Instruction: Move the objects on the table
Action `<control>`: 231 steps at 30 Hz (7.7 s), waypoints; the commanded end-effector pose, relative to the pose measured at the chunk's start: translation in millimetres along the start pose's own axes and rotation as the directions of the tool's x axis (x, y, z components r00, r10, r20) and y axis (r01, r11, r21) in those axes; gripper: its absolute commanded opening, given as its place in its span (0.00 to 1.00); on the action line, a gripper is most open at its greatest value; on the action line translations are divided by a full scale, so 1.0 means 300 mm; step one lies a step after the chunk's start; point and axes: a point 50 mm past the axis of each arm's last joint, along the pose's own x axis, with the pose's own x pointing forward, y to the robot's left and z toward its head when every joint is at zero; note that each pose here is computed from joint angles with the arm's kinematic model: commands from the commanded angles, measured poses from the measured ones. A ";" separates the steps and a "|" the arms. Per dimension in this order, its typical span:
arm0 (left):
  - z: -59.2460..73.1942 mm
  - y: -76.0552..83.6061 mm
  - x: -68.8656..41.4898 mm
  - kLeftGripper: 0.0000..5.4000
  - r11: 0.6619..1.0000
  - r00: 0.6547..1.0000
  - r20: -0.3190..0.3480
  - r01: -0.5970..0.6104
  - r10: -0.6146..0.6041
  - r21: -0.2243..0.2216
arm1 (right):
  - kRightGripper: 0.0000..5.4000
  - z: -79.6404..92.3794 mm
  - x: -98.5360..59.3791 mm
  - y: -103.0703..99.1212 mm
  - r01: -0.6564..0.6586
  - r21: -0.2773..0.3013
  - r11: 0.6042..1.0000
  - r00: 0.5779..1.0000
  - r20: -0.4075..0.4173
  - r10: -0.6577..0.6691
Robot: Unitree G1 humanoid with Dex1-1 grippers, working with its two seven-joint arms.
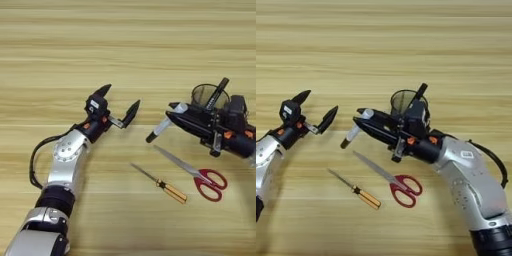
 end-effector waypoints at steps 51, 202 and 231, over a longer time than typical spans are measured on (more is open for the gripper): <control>0.006 0.004 0.013 1.00 1.000 1.000 0.007 -0.001 0.001 0.014 | 0.14 -0.257 -0.158 -0.018 0.139 -0.034 0.990 0.921 -0.362 -0.142; -0.006 -0.001 0.020 1.00 1.000 1.000 0.001 -0.001 0.001 0.015 | 0.88 -0.176 -0.200 -0.336 0.500 -0.222 0.837 0.756 -0.360 -0.547; -0.005 0.001 0.023 1.00 1.000 1.000 0.000 -0.003 0.003 0.015 | 0.87 -0.133 -0.184 -0.215 0.276 -0.178 0.944 0.888 -0.328 -0.322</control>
